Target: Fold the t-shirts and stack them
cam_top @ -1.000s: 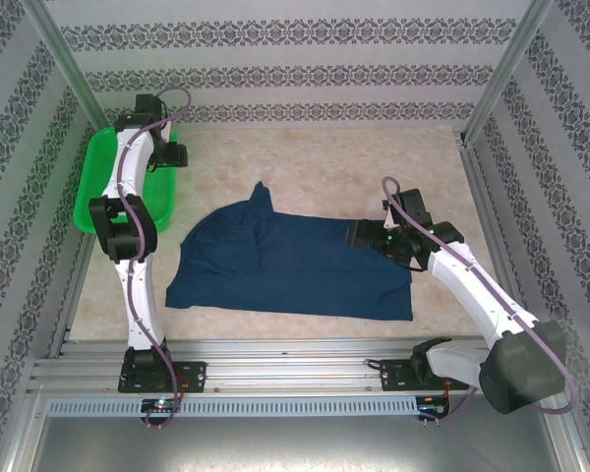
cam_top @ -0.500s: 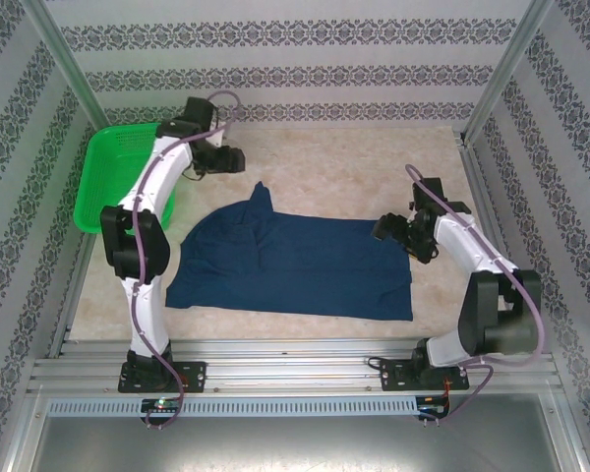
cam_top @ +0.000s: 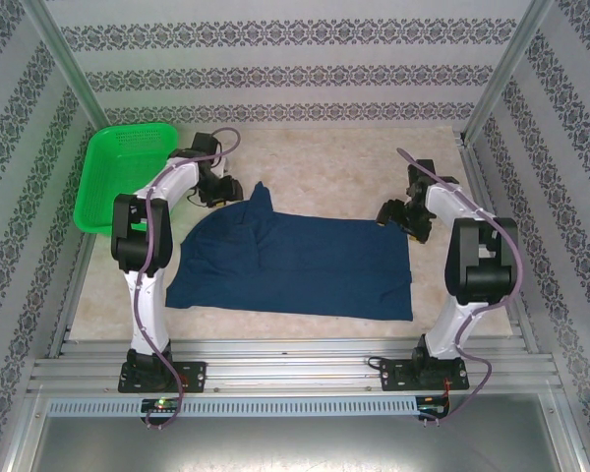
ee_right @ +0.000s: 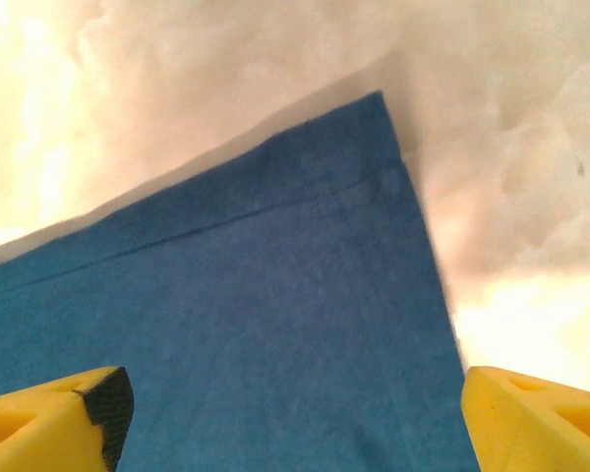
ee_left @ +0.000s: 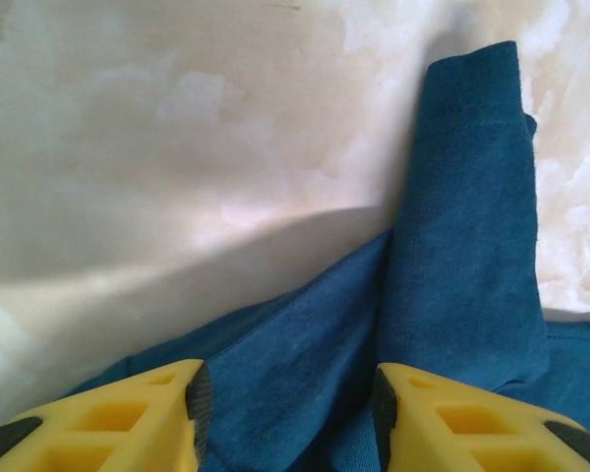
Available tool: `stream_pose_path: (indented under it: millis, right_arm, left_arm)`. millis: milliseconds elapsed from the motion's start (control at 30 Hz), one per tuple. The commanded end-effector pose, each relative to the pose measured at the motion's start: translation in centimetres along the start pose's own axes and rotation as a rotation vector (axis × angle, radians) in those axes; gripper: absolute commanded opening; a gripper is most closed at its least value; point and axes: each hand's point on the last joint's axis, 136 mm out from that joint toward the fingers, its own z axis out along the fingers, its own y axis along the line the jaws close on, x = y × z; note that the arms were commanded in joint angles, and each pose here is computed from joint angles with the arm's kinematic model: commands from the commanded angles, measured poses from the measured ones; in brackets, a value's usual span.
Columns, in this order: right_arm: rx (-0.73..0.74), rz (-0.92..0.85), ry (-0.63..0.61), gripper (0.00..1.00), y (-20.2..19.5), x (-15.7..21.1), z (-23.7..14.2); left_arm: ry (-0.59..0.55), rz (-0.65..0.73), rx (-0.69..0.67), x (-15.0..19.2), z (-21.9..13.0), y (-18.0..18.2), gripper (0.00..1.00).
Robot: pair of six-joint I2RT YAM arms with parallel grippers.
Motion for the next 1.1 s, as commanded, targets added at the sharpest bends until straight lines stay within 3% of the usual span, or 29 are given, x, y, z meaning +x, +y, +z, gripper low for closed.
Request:
stream_pose_path:
  millis: [0,167,333,667,767,867,1067]
  right_arm:
    - [0.041,0.003,-0.024,0.85,-0.7,-1.8,0.5]
    - [0.06,0.012,-0.045,0.82,-0.6,-3.8,1.0]
    - [0.053,0.003,-0.034,0.72,-0.3,-4.6,1.9]
    - [0.092,0.02,0.003,0.48,-1.3,-3.9,3.3]
    - [0.103,0.025,0.007,0.33,-1.5,-4.0,3.6]
    - [0.098,0.035,-0.001,0.21,-1.5,-4.4,3.7]
    - [0.065,0.024,-0.067,0.09,-0.9,-5.2,2.4]
  left_arm:
    - [-0.017,-0.036,0.058,0.0,0.5,-0.6,0.44]
    - [0.018,-0.066,0.109,1.3,1.7,-0.5,0.36]
    - [-0.004,-0.136,0.125,1.9,1.4,1.1,0.15]
    - [-0.07,-0.142,0.125,0.7,0.1,0.9,0.1]
    - [-0.091,-0.141,0.104,0.5,-0.3,1.1,0.09]
    - [-0.137,-0.143,0.088,0.0,-1.2,1.2,0.08]
    - [-0.252,-0.161,0.011,-1.0,-3.6,2.2,0.09]
